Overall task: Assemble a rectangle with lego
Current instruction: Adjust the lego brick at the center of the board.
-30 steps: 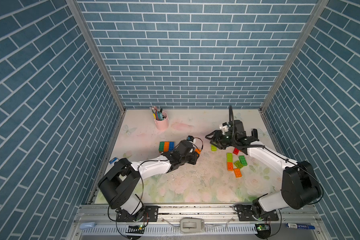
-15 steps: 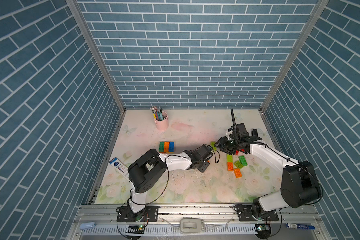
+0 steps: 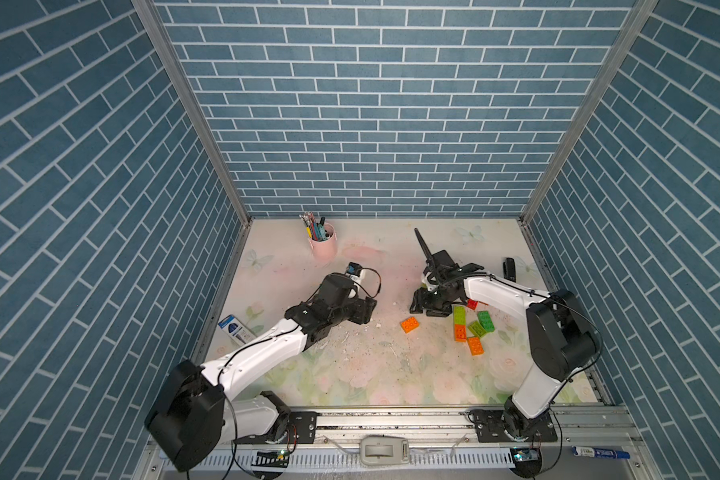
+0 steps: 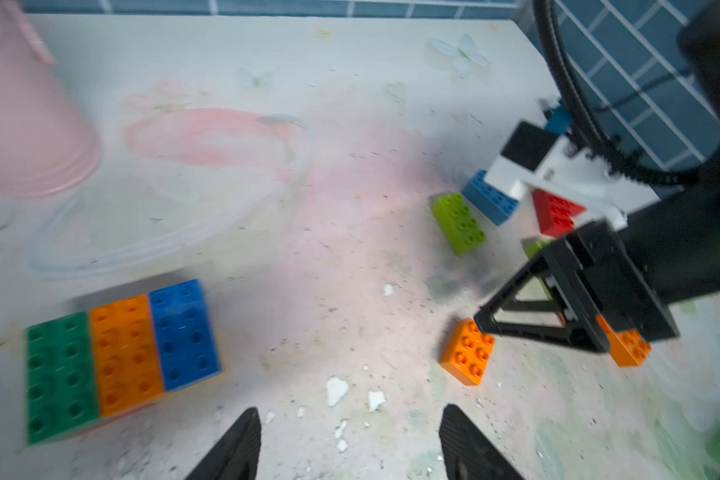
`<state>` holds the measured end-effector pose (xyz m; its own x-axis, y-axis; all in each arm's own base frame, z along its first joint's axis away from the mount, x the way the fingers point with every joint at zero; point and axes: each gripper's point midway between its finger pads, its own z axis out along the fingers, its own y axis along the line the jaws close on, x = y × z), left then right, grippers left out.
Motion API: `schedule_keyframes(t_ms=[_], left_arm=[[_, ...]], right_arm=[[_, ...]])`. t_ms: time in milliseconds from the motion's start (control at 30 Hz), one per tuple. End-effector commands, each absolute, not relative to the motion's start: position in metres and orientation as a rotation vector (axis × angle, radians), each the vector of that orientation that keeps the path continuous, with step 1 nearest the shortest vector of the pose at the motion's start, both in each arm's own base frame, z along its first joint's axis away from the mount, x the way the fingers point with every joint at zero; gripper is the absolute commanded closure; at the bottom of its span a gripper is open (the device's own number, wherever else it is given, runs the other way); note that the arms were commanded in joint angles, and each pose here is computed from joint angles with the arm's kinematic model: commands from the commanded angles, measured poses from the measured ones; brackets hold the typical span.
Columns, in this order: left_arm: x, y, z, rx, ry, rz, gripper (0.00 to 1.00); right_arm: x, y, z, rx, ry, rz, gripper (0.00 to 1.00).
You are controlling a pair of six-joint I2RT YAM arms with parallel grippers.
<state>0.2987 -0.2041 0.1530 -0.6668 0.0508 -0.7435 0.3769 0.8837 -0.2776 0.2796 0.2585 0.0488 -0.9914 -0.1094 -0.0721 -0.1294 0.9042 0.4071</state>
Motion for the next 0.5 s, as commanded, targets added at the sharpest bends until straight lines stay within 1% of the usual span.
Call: schedule_keyframes(t_ms=[0, 200, 400, 467], left_arm=[[0.299, -0.185, 0.142, 0.213, 2.316, -0.514, 0.30], [0.300, -0.184, 0.136, 0.195, 2.335, -0.520, 0.31], [0.301, -0.182, 0.142, 0.189, 2.313, -0.524, 0.31], [0.300, -0.177, 0.142, 0.181, 2.318, -0.511, 0.31]], right_arm=[[0.274, 0.266, 0.038, -0.263, 3.051, 0.606, 0.39], [0.250, 0.279, 0.039, -0.223, 3.087, 0.606, 0.39], [0.218, 0.323, 0.062, -0.353, 3.084, 0.795, 0.39], [0.211, 0.327, 0.070, -0.390, 3.092, 0.845, 0.39]])
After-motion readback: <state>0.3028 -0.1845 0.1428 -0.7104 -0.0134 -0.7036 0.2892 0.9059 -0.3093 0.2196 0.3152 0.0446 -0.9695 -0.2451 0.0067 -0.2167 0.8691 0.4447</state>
